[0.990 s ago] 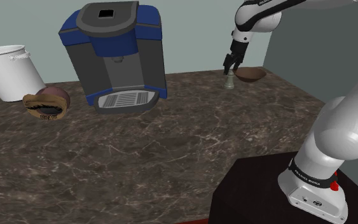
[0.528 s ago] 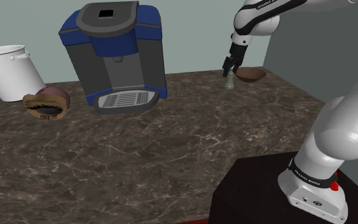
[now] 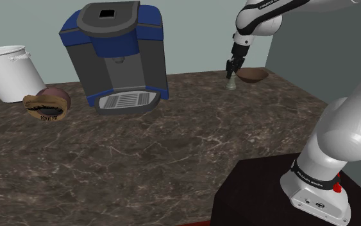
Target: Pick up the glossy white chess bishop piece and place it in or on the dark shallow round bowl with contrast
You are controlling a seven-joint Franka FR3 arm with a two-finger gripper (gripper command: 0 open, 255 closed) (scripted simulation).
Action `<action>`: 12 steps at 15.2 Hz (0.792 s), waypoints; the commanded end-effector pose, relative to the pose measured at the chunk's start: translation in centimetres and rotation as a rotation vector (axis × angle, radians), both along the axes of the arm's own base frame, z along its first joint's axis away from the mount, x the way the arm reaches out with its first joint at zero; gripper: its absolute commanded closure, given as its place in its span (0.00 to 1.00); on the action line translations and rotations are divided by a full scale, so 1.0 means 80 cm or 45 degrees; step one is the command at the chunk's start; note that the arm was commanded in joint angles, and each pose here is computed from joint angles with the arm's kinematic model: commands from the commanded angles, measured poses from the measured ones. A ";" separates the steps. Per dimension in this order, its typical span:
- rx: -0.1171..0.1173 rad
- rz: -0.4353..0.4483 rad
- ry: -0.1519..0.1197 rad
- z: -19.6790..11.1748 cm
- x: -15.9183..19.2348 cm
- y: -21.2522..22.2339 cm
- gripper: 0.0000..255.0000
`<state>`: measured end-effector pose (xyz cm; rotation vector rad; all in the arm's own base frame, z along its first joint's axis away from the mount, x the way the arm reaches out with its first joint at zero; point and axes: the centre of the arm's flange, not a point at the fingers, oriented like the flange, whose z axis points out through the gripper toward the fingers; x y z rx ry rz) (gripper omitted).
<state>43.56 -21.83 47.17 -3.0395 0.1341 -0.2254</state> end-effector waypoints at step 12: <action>0.001 0.000 0.003 0.051 0.000 0.000 1.00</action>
